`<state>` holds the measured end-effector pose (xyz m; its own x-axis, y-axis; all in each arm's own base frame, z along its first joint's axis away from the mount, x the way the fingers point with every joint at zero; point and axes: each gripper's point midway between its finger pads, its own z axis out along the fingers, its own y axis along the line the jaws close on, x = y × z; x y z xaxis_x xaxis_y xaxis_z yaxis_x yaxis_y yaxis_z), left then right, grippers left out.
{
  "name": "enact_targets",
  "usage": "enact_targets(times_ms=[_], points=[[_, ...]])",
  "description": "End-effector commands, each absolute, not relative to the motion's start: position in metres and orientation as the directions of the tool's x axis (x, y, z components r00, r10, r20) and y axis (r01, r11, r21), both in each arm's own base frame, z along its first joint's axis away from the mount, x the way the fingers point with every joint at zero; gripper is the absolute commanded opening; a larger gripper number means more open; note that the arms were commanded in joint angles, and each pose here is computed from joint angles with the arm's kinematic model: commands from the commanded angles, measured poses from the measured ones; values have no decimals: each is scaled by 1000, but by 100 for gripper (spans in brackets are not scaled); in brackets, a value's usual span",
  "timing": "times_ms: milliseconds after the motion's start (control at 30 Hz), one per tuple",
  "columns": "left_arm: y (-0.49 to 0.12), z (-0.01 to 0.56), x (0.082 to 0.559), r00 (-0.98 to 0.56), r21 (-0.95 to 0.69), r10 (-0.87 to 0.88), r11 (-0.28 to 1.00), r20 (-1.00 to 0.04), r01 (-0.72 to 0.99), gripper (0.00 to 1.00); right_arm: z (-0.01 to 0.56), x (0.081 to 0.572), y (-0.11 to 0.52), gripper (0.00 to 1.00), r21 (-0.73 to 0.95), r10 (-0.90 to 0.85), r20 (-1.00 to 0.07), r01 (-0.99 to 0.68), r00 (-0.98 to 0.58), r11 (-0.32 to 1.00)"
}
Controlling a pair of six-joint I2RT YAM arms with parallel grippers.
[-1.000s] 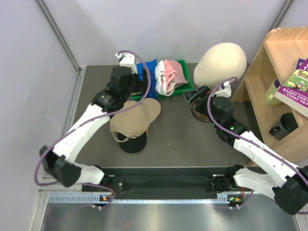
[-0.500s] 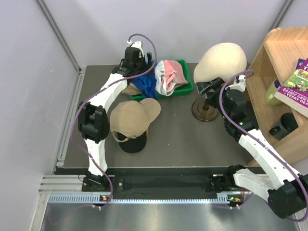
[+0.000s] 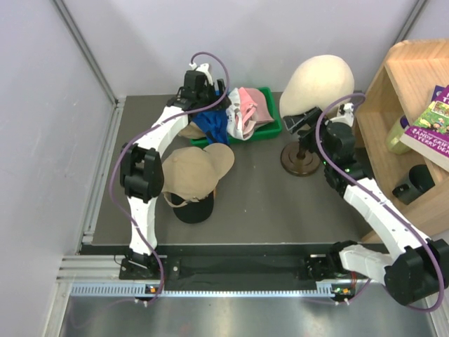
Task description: Stack the hats
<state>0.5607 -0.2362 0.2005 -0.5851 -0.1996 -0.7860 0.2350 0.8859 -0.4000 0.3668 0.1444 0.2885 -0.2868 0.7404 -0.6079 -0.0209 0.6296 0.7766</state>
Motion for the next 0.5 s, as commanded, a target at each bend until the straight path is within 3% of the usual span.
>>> enact_targets(times_ms=[0, 100, 233, 467], points=[[-245, 231, 570, -517, -423, -230, 857, -825, 294, 81, 309, 370, 151, 91, 795, 751, -595, -72, -288, 602], [-243, 218, 568, -541, -411, -210, 867, -814, 282, 79, 307, 371, 150, 91, 800, 756, -589, -68, -286, 597], [-244, 207, 565, -558, -401, -193, 873, -807, 277, 67, 307, 369, 149, 91, 805, 764, -581, -62, -280, 590], [-252, 194, 562, -584, -399, -166, 868, -795, 296, 63, 308, 365, 142, 91, 816, 784, -569, -49, -249, 577]])
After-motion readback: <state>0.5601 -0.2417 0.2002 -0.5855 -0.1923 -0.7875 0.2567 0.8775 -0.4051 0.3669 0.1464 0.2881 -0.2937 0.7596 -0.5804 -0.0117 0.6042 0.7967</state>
